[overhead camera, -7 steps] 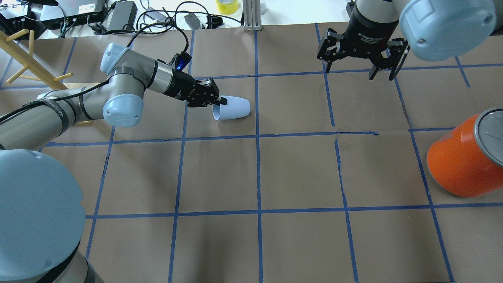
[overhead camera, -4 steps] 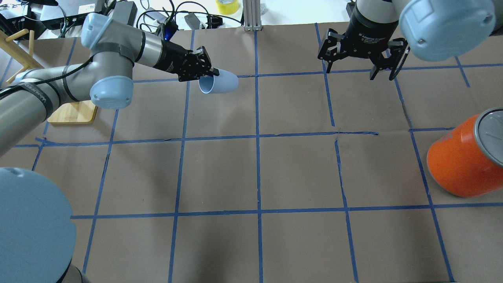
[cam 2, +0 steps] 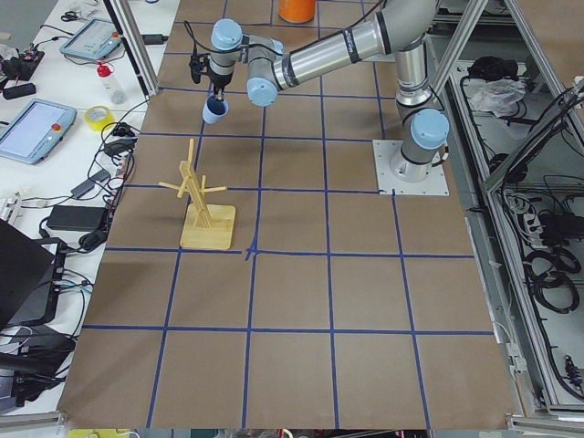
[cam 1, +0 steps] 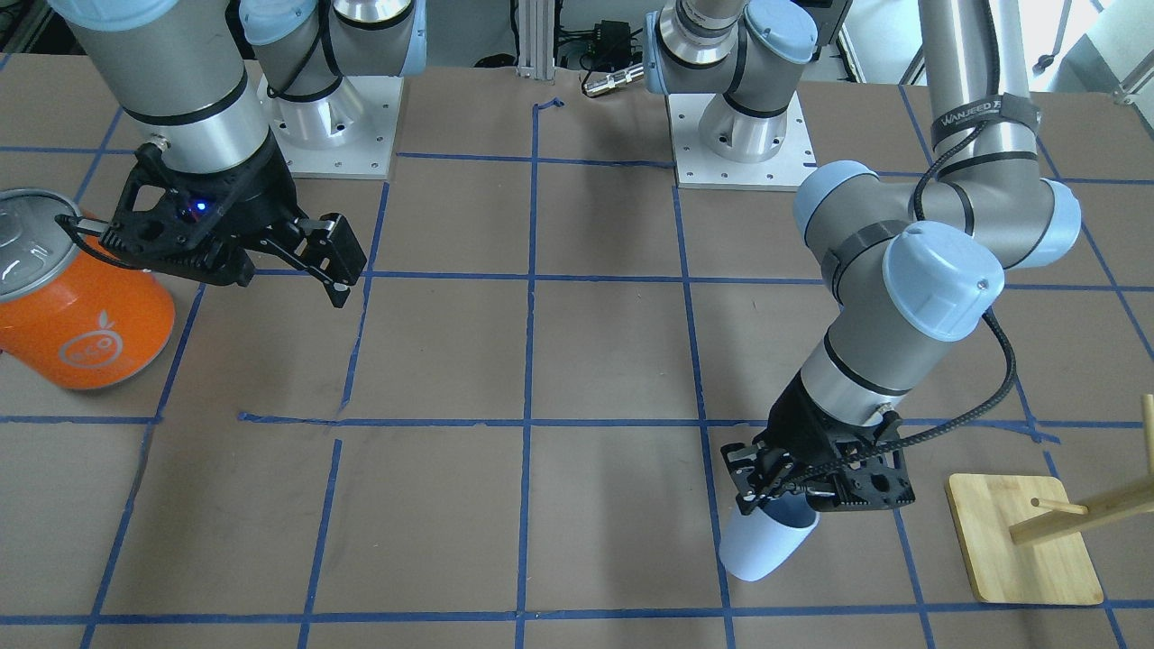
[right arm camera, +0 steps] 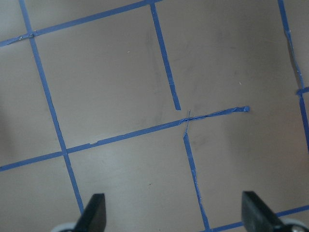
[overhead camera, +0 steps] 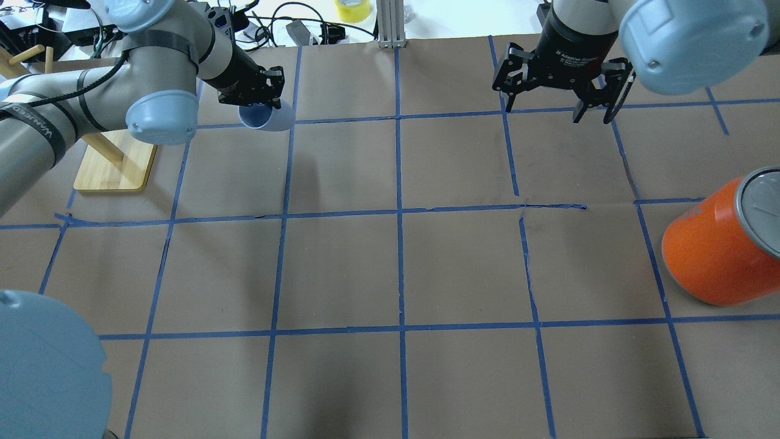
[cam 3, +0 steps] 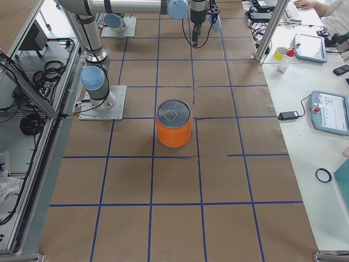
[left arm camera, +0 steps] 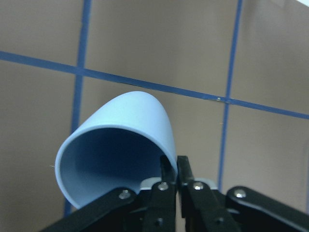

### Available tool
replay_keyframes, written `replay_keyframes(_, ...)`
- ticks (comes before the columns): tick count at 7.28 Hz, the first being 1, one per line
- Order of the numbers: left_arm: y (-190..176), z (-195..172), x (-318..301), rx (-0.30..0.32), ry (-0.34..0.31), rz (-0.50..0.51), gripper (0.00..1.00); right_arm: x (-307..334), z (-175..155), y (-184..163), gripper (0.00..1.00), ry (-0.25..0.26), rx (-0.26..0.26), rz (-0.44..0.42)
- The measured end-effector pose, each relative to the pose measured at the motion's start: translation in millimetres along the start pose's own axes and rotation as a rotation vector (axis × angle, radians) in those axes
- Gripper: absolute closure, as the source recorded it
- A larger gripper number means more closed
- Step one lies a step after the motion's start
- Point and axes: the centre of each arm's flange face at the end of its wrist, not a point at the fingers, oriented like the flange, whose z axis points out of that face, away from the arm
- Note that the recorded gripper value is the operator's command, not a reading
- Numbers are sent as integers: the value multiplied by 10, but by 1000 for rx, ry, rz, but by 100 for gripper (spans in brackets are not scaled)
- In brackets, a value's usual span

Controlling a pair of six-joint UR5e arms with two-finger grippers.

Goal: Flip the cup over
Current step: 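Rotate the cup upright with the left gripper and set it down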

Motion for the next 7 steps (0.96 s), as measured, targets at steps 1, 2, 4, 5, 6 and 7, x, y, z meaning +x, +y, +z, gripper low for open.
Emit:
replay_keyframes(1, -20, 45, -200, -32, -105, 80, 100, -1, 0, 0, 0, 0, 0, -1)
replay_keyframes(2, -11, 122, -359, -76, -171, 148, 100, -4, 0, 2, 0, 0, 0, -2)
replay_keyframes(4, 53, 284, -484, -163, -209, 234, 100, -8, 10, -2, 0, 1, -1, 1)
replay_keyframes(5, 78, 323, -497, -192, -207, 246, 23, -11, 16, -4, 0, -1, -2, 2)
replay_keyframes(6, 86, 340, -503, -203, -207, 251, 12, -10, 17, -6, 0, 1, -2, 0)
replay_keyframes(7, 74, 337, -508, -202, -209, 253, 0, -6, 15, -6, 0, 4, 0, -3)
